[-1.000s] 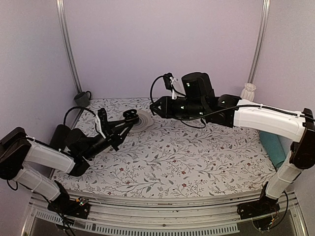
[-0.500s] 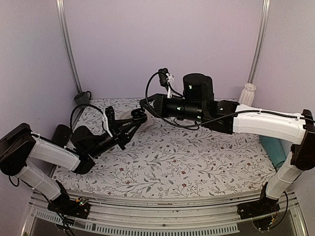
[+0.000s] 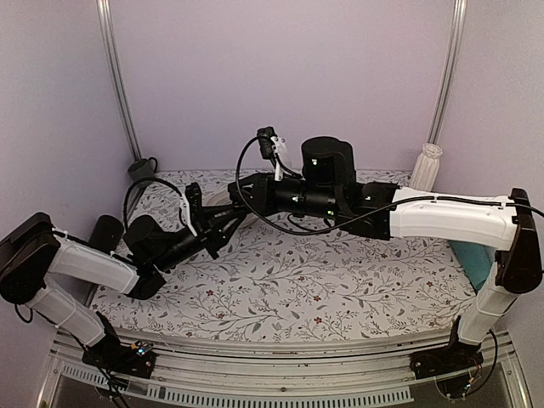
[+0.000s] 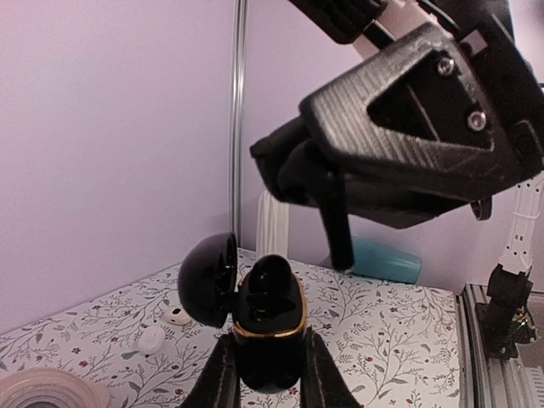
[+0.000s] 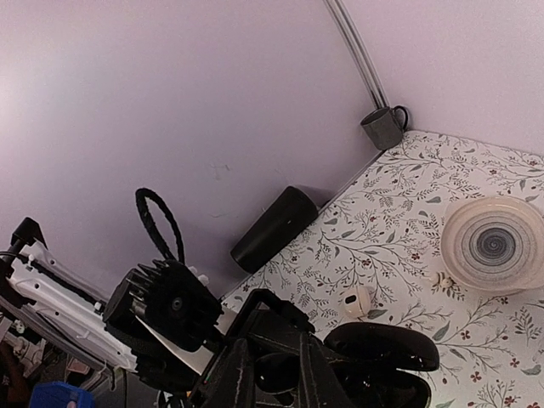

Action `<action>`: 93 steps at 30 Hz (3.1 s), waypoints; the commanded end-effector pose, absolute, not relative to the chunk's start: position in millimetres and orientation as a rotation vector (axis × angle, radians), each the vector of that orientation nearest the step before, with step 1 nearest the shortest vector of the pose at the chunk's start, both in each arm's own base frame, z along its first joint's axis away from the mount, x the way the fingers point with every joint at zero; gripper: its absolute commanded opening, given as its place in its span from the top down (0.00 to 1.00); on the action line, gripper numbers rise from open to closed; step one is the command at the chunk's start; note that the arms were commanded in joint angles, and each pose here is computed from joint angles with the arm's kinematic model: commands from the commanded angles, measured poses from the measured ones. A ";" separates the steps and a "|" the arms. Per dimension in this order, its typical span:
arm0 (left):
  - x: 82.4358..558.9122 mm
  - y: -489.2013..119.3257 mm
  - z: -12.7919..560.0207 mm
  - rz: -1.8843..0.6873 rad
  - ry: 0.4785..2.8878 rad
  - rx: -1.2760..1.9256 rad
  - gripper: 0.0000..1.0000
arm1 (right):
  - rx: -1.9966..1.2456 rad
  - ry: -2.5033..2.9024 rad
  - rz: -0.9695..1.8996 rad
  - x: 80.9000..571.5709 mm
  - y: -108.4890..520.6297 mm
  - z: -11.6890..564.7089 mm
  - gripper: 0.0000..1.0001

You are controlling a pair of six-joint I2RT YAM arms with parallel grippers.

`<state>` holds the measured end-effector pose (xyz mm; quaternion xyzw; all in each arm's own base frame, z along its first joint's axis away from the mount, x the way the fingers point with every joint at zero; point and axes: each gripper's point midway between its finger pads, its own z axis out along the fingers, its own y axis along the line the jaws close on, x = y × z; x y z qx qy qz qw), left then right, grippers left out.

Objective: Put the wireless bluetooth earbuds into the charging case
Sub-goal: Insert the left earbud into the left side groove of the charging case.

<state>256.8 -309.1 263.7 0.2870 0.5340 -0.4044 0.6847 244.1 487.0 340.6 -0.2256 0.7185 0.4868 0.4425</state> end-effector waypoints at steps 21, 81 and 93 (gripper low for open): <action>242.7 -310.7 281.4 -0.913 1.142 0.674 1.00 | -0.489 1.707 1.136 251.5 484.5 351.2 0.88; 245.6 -290.7 321.9 -0.812 1.094 0.593 1.00 | -0.555 1.830 0.978 263.2 495.4 301.8 0.84; 246.4 -290.4 323.5 -0.808 1.092 0.592 1.00 | -0.562 1.827 0.949 262.6 495.0 300.7 0.82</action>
